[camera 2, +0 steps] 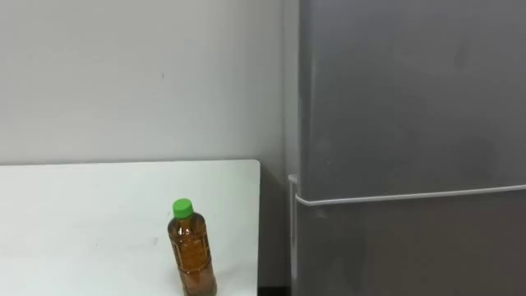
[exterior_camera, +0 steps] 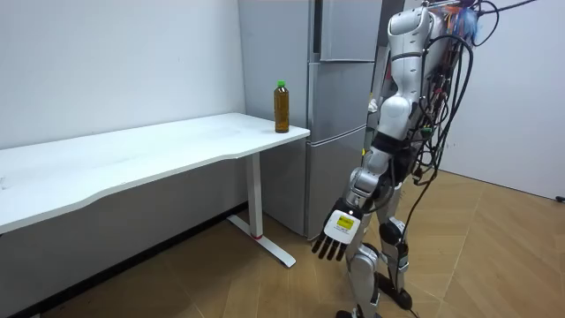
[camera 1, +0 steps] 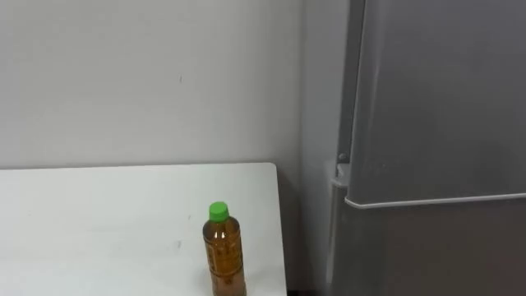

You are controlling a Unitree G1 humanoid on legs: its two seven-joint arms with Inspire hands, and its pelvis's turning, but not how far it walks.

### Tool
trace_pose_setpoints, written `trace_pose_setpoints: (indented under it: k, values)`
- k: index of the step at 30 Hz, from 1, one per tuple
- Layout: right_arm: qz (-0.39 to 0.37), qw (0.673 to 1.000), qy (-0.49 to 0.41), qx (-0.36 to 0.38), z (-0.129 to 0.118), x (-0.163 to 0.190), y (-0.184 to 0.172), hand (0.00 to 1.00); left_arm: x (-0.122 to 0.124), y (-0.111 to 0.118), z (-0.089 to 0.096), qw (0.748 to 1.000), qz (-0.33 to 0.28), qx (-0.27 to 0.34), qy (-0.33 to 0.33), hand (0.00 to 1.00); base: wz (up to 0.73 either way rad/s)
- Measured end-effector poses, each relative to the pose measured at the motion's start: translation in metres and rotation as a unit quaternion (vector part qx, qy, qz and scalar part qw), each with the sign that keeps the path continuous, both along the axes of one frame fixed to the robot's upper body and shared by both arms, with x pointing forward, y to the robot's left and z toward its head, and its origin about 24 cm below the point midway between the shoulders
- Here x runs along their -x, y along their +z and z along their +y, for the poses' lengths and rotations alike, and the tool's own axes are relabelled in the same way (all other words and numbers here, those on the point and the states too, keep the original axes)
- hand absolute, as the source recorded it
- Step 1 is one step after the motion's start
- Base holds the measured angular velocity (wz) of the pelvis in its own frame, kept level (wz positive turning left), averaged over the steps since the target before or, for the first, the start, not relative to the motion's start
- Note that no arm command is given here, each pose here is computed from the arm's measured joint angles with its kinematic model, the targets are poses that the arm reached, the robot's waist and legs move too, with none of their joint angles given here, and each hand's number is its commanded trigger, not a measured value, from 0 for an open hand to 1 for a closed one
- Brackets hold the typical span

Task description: Put the bottle in the upper fridge

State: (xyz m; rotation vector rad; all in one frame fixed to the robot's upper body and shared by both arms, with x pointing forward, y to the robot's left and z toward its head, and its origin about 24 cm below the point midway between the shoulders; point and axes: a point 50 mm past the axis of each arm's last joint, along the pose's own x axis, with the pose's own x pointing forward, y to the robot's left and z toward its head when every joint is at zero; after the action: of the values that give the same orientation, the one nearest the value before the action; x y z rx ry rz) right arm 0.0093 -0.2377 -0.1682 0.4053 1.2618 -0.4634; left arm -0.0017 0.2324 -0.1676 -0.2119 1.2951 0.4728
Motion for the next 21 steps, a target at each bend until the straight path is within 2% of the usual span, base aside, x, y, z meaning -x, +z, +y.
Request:
trace_pose_setpoints:
  k: [9,21]
  values:
    - [-0.002,1.000,0.001,0.000,-0.0005,0.0008,0.0002,0.00,-0.0029,0.0006,0.0013,0.999,0.002,-0.013,-0.039,0.00,0.00]
    - [-0.003,1.000,0.005,-0.002,0.0012,0.0004,-0.0001,0.00,-0.0015,0.0013,0.0047,0.999,0.008,-0.034,-0.032,0.00,0.00]
